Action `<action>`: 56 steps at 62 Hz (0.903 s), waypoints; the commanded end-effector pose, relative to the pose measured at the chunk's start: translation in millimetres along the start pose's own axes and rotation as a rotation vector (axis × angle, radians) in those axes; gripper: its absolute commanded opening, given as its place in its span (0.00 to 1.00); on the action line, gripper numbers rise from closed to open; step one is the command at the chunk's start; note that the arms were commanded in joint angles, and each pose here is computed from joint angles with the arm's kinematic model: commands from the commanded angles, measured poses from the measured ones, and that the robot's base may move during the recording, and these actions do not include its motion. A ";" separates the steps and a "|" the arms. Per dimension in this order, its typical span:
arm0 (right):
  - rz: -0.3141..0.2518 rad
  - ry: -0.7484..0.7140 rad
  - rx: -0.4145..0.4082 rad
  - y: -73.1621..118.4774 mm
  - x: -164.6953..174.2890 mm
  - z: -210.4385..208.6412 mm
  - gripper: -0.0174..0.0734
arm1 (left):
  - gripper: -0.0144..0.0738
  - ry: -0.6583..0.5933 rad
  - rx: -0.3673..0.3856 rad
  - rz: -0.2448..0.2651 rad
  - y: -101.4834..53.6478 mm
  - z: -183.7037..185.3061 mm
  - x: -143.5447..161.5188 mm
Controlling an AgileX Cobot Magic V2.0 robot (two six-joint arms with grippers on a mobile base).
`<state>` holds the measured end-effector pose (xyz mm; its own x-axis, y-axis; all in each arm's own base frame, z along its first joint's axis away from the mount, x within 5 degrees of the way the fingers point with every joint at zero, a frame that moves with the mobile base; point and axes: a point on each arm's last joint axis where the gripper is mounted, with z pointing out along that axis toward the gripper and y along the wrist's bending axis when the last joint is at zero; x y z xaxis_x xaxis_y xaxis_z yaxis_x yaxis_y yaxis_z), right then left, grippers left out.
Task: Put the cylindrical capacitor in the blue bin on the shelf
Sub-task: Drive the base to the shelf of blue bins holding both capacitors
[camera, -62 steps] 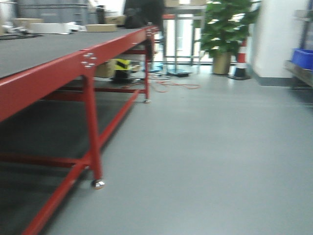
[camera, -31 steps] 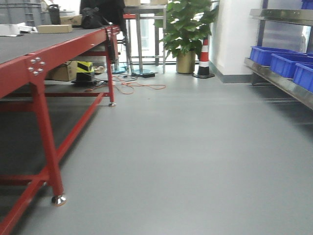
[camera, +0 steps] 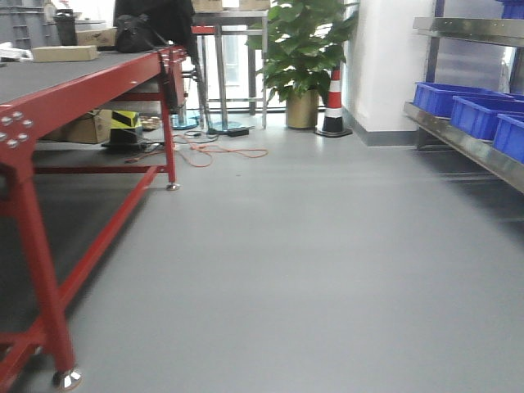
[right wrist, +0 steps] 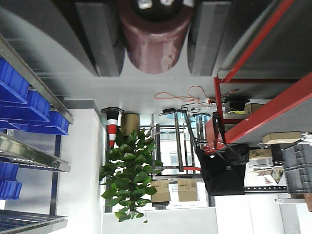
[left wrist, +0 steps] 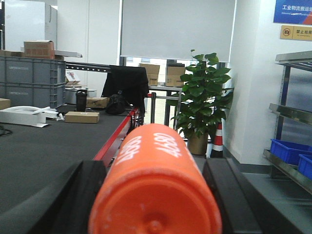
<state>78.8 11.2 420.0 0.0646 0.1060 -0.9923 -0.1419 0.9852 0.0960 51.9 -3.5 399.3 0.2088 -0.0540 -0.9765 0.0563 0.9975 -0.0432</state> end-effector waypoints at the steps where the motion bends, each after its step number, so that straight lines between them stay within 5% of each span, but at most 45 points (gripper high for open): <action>1: -0.002 -0.034 0.001 -0.1 -3.3 -0.6 0.01 | 0.04 -0.024 -0.001 -0.008 0.0 -0.9 -2.4; 56: -0.002 -0.034 0.001 -0.1 -3.3 -0.6 0.01 | 0.04 -0.024 -0.001 -0.008 0.0 -0.9 -2.4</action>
<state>78.8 11.2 420.0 0.0646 0.1060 -0.9923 -0.1419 0.9852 0.0960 51.9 -3.5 399.3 0.2088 -0.0540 -0.9765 0.0563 0.9975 -0.0432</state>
